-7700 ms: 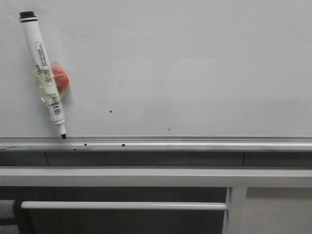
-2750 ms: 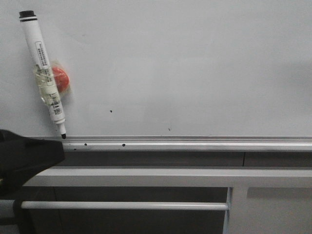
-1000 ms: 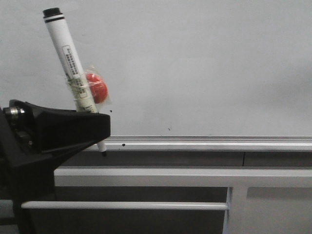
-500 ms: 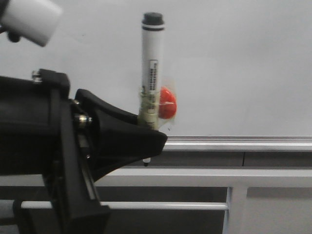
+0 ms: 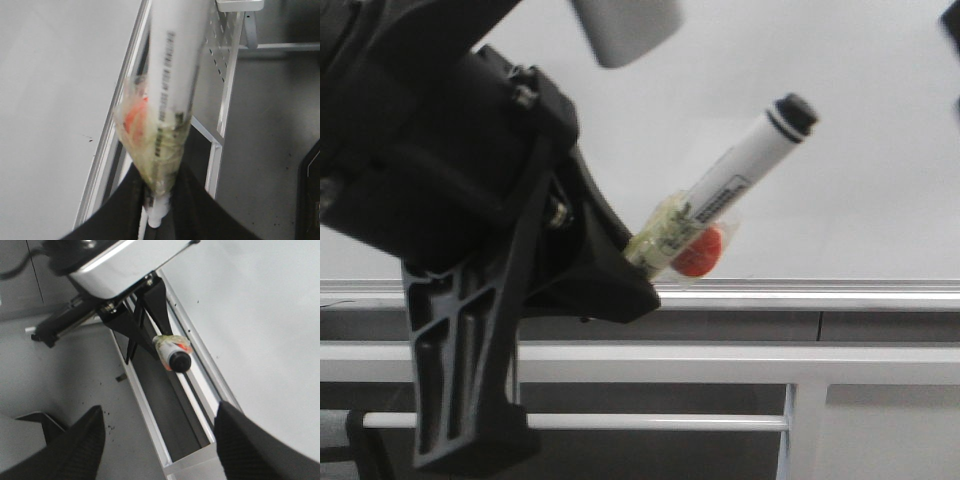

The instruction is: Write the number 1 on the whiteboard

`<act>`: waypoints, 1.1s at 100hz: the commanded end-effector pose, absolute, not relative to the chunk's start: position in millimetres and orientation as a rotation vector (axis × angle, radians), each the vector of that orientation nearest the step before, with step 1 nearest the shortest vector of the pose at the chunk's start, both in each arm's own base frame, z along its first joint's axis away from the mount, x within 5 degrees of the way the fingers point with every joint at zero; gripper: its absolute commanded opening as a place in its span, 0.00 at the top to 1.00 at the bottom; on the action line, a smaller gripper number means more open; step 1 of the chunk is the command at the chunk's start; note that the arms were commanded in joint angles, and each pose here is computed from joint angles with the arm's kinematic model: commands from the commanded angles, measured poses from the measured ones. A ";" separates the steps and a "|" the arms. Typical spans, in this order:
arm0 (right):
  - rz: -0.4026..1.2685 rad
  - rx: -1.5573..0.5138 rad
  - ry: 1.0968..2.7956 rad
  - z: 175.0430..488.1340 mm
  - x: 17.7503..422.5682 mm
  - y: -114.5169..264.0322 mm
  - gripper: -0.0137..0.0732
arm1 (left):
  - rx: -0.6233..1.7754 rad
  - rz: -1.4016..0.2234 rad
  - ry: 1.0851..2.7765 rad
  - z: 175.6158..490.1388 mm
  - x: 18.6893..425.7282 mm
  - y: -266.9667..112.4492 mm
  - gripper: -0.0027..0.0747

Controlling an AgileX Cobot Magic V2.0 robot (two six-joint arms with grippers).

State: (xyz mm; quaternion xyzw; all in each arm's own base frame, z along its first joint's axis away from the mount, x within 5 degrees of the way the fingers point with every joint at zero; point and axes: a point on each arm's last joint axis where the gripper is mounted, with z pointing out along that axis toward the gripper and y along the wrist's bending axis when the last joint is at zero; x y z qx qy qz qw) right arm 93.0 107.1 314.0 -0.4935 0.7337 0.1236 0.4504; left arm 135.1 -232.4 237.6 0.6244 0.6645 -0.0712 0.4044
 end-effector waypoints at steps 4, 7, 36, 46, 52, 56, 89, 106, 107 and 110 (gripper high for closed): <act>0.305 -1.183 1.724 326.1 104.4 119.3 0.34 | 1.557 -0.195 1.590 264.2 130.1 -240.4 0.99; 0.310 -1.182 1.713 326.3 105.2 121.4 0.34 | 1.556 -0.192 1.584 265.7 130.4 -241.0 0.99; 0.311 -1.190 1.661 324.8 112.5 134.4 0.34 | 1.556 -0.195 1.575 267.3 130.1 -242.0 0.99; 0.312 -1.193 1.662 323.2 114.3 137.2 0.34 | 1.565 -0.184 1.558 268.1 130.1 -242.5 0.99; 0.315 -1.186 1.650 324.4 114.7 137.6 0.34 | 1.587 -0.168 1.527 268.5 128.4 -243.6 0.99; 0.316 -1.177 1.636 325.7 115.1 138.1 0.34 | 1.609 -0.159 1.498 268.7 125.7 -245.1 0.99; 0.309 -1.192 1.649 320.5 120.2 144.0 0.45 | 1.635 -0.123 1.422 280.3 121.8 -251.8 0.99; 0.304 -1.196 1.650 320.2 120.2 143.8 0.45 | 1.627 -0.104 1.430 284.7 123.7 -252.1 0.99; 0.304 -1.196 1.650 320.2 120.2 143.8 0.45 | 1.627 -0.103 1.432 284.6 123.8 -251.9 0.99; 0.302 -1.197 1.649 320.2 120.2 143.8 0.45 | 1.628 -0.101 1.434 284.5 123.8 -251.8 0.99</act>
